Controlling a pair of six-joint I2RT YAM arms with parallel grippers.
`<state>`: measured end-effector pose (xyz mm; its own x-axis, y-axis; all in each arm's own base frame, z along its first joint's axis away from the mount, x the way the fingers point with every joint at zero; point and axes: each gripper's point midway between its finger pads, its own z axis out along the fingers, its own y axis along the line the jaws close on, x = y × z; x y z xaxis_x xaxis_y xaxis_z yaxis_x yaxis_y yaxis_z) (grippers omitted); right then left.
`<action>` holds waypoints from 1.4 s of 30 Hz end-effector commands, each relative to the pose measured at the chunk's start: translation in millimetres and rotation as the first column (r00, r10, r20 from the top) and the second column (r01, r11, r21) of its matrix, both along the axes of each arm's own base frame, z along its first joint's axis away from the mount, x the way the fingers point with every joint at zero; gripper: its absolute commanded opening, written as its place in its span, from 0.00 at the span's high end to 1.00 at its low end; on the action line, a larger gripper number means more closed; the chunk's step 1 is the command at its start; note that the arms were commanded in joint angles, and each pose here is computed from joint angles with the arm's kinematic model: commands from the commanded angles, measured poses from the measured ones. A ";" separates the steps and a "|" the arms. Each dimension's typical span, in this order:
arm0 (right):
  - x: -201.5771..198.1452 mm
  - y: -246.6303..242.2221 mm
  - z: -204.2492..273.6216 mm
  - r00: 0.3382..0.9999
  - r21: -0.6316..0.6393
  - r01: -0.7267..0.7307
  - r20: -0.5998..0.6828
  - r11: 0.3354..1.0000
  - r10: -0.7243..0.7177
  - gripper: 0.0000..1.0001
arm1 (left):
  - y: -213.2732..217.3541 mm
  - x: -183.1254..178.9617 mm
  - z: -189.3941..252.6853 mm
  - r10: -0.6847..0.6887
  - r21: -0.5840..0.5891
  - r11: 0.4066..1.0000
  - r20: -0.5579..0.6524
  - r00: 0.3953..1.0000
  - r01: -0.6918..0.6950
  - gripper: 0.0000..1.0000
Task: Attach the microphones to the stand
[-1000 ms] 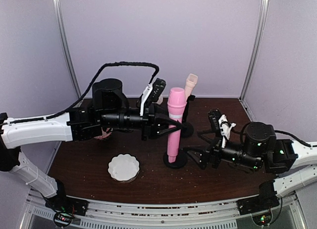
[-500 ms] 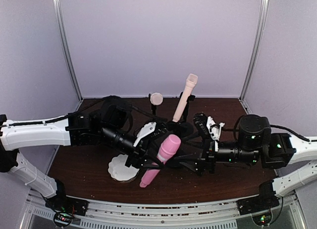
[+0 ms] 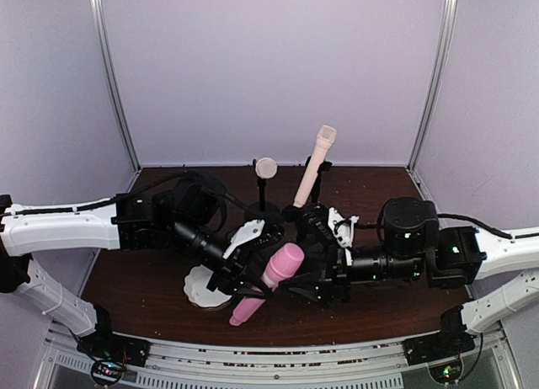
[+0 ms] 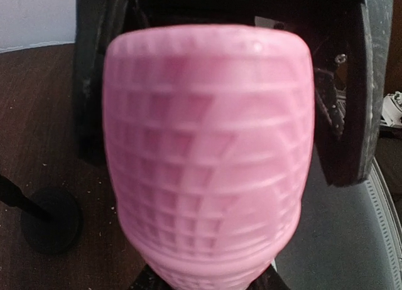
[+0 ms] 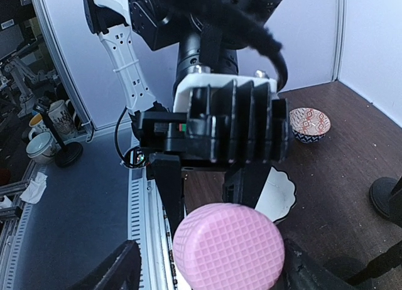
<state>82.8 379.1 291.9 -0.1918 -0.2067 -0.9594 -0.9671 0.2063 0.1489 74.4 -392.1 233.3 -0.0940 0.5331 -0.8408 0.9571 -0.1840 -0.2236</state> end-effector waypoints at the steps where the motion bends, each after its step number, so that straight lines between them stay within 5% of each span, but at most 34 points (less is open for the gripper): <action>1: 3.5 6.5 16.6 1.000 0.061 0.007 0.009 0.998 -0.008 0.26 | 0.8 -8.0 8.8 -0.048 -0.043 0.998 0.014 0.999 0.048 0.92; 8: -1.7 19.1 12.4 0.999 0.058 -0.032 -0.028 0.998 0.034 0.41 | 1.1 -8.2 8.0 -0.048 -0.042 0.998 0.013 0.999 0.049 0.92; 12: 0.4 14.5 16.0 1.000 0.071 -0.012 -0.028 0.997 0.014 0.58 | 2.2 -7.6 6.3 -0.043 -0.036 0.998 0.017 0.999 0.044 0.90; 15: 5.9 5.4 25.8 0.999 0.115 0.028 -0.018 0.993 -0.026 0.67 | 2.0 -4.0 3.5 -0.025 -0.025 0.999 0.027 0.999 0.025 0.84; 17: 10.4 -1.9 33.3 0.998 0.142 0.060 -0.010 0.988 -0.059 0.70 | 0.6 4.2 3.0 0.017 -0.023 1.000 0.055 0.998 -0.015 0.69; 20: 17.2 -13.0 43.8 0.995 0.174 0.103 -0.002 0.979 -0.104 0.71 | -1.5 18.0 5.7 0.102 -0.065 0.993 0.101 0.990 -0.095 0.51; 24: 25.7 -29.2 56.1 0.988 0.217 0.152 0.002 0.964 -0.156 0.72 | -2.7 26.0 8.7 0.156 -0.123 0.982 0.125 0.980 -0.141 0.40; 35: 32.9 -54.1 65.4 0.977 0.256 0.201 0.021 0.946 -0.213 0.72 | -2.3 23.4 6.3 0.146 -0.157 0.980 0.138 0.980 -0.124 0.46; 42: 31.2 -49.3 57.5 0.981 0.240 0.187 0.004 0.953 -0.193 0.72 | 0.9 30.4 20.3 0.197 -0.214 0.964 0.178 0.964 -0.158 0.41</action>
